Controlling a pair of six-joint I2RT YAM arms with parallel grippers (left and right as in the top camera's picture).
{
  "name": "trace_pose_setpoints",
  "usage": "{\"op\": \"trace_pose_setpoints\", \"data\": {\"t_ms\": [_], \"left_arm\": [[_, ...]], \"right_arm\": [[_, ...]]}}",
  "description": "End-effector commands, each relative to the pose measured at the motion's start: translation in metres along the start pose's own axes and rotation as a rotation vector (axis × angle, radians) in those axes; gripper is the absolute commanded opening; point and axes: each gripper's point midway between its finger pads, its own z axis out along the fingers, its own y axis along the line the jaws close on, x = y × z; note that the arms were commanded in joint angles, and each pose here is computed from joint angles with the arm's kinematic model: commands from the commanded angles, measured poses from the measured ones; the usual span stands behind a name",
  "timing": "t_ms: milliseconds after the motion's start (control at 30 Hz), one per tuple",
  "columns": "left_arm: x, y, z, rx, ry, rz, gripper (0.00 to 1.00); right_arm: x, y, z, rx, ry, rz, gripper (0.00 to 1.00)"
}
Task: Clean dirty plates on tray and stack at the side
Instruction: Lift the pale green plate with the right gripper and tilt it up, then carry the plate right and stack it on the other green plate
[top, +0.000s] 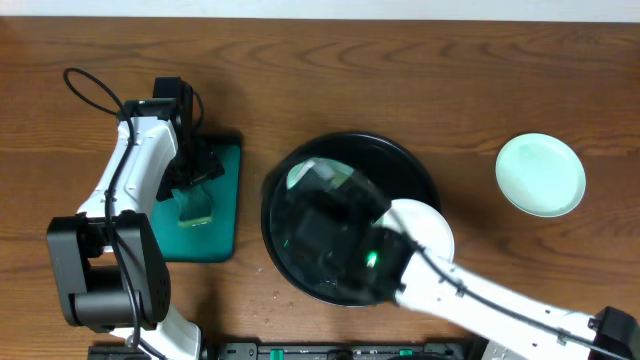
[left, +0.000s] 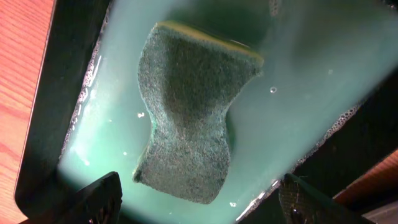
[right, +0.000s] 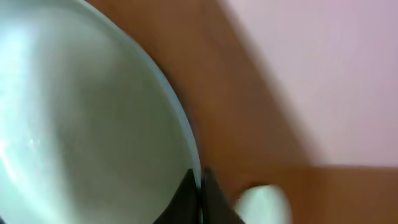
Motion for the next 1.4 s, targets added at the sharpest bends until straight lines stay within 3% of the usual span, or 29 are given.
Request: {"op": "trace_pose_setpoints", "data": {"t_ms": [0, 167, 333, 533, 800, 967, 1100, 1367], "left_arm": [[0.001, 0.002, 0.001, -0.008, 0.008, -0.004, 0.81], [0.002, 0.002, 0.001, -0.009, 0.010, -0.004, 0.81], [0.002, 0.003, 0.001, -0.010, 0.011, -0.003, 0.81], [0.002, 0.003, 0.001, -0.009, 0.011, -0.003, 0.82], [0.002, 0.002, 0.001, -0.009, 0.010, -0.004, 0.82], [0.002, 0.002, 0.001, -0.009, 0.010, -0.004, 0.81], [0.002, 0.002, 0.001, -0.009, 0.010, -0.004, 0.81], [0.002, 0.003, 0.001, -0.009, 0.011, -0.003, 0.81]], "right_arm": [[0.014, 0.016, 0.026, -0.297, 0.144, 0.496, 0.01], [0.025, -0.014, 0.056, -0.411, 0.216, 0.742, 0.01], [0.064, -0.062, 0.086, -0.445, 0.321, 1.022, 0.01], [0.151, -0.137, 0.110, -0.266, 0.447, 1.277, 0.01], [0.274, -0.198, 0.103, -0.016, 0.602, 1.578, 0.01], [0.352, -0.205, 0.092, 0.159, 0.724, 1.829, 0.01], [0.392, -0.201, 0.087, 0.237, 0.790, 1.957, 0.01], [0.415, -0.203, 0.104, 0.237, 0.782, 2.002, 0.01]]}}
